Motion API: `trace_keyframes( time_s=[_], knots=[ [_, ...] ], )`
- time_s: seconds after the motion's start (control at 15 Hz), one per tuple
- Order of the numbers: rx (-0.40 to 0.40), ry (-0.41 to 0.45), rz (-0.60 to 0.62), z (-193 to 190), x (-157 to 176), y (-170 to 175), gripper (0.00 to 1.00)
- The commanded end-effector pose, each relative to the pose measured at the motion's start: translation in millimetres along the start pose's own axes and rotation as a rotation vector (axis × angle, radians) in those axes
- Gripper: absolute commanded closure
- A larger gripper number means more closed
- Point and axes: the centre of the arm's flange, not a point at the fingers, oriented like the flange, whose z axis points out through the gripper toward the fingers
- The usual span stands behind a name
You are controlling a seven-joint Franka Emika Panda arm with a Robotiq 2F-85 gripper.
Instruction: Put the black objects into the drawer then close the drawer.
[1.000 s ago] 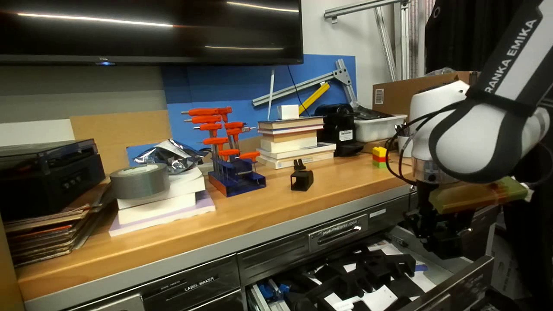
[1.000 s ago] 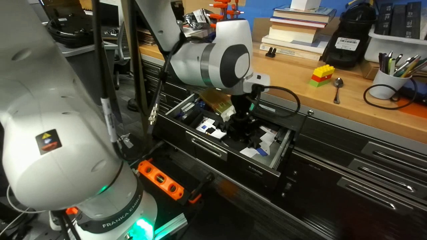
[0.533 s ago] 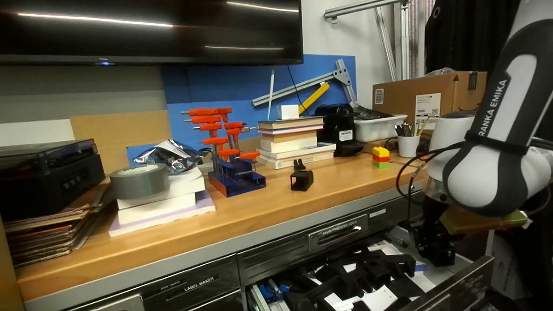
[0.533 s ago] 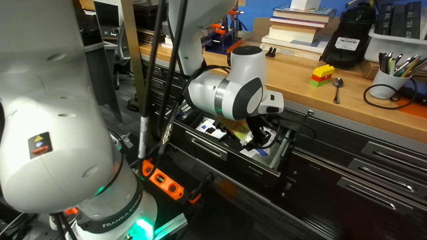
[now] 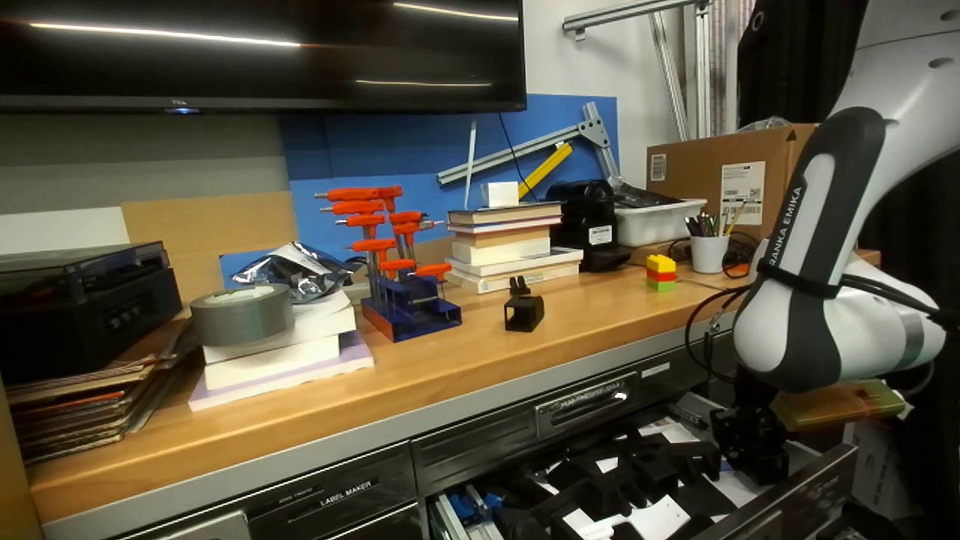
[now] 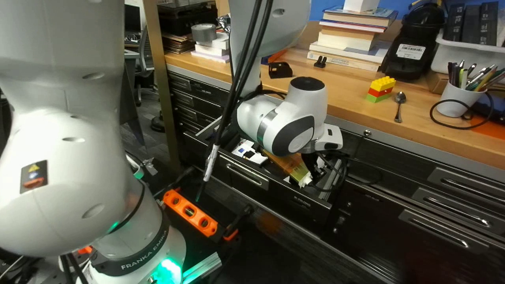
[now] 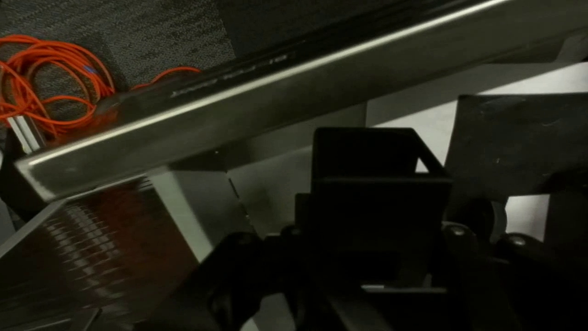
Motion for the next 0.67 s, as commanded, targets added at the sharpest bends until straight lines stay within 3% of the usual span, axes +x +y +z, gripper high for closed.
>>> trace_keyframes(
  time_s=[0.0, 0.07, 0.13, 0.33, 0.6],
  knots=[
    [0.017, 0.017, -0.032, 2, 18, 15, 0.72],
    [0.018, 0.014, -0.034, 2, 19, 16, 0.36],
    [0.018, 0.014, -0.034, 1, 21, 18, 0.23],
    [0.02, 0.006, -0.034, -5, 23, 20, 0.02],
    [0.027, -0.022, -0.009, -27, 30, 12, 0.0]
  ],
)
